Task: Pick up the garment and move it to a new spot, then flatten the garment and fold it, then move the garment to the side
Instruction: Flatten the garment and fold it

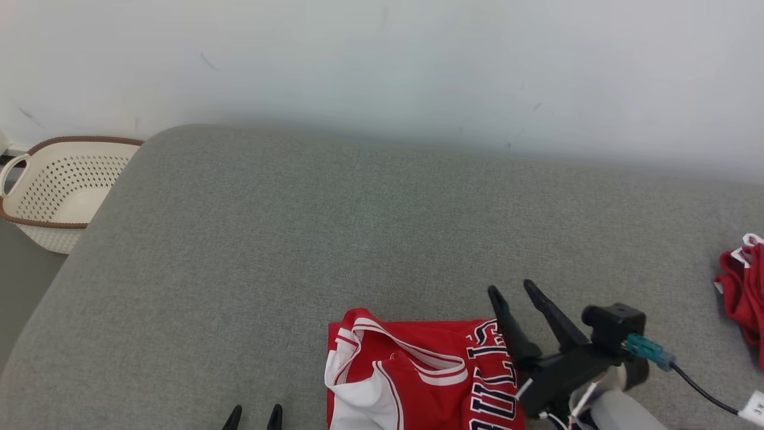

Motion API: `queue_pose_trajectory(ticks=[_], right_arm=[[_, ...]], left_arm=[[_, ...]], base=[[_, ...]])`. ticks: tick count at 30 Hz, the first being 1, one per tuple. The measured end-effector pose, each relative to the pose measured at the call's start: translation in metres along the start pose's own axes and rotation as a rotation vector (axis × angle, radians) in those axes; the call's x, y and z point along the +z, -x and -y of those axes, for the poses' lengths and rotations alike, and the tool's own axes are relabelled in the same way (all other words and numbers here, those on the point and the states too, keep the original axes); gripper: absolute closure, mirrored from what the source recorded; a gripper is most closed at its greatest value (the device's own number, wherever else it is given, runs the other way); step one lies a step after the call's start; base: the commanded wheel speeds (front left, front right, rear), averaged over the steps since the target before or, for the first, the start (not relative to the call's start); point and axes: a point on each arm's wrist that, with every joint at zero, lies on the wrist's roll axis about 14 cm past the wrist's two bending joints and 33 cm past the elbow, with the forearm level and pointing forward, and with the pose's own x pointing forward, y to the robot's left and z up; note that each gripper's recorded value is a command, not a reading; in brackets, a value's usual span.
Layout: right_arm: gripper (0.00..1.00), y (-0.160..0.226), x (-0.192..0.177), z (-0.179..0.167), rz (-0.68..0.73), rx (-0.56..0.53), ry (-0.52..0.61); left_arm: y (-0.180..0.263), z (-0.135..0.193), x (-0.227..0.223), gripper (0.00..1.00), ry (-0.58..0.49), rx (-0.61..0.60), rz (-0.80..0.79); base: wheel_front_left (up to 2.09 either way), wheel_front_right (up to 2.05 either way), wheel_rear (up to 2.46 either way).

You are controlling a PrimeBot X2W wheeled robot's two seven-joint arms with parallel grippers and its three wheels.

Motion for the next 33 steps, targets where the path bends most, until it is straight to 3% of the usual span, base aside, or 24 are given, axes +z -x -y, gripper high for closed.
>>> queue_pose_trajectory(ticks=[5,10,25,33], right_arm=[[0.0,0.029,-0.014,0.035,-0.031,-0.124,0.01],[0.0,0.041,-0.031,0.041,-0.076,-0.161,0.011],[0.0,0.038,-0.053,-0.087,-0.14,0.254,-0.018],[0.0,0.039,-0.07,-0.093,-0.212,0.307,0.001]], left_arm=[[-0.002,0.006,0.004,0.0,-0.002,-0.02,0.014],[-0.001,0.007,0.005,0.0,-0.003,-0.022,0.017],[0.009,-0.006,-0.001,0.0,-0.008,0.017,0.0],[0.01,-0.007,-0.002,0.0,-0.003,0.022,-0.004]], base=[[0.0,0.0,0.0],[0.0,0.0,0.0],[0.0,0.0,0.0],[0.0,0.0,0.0]])
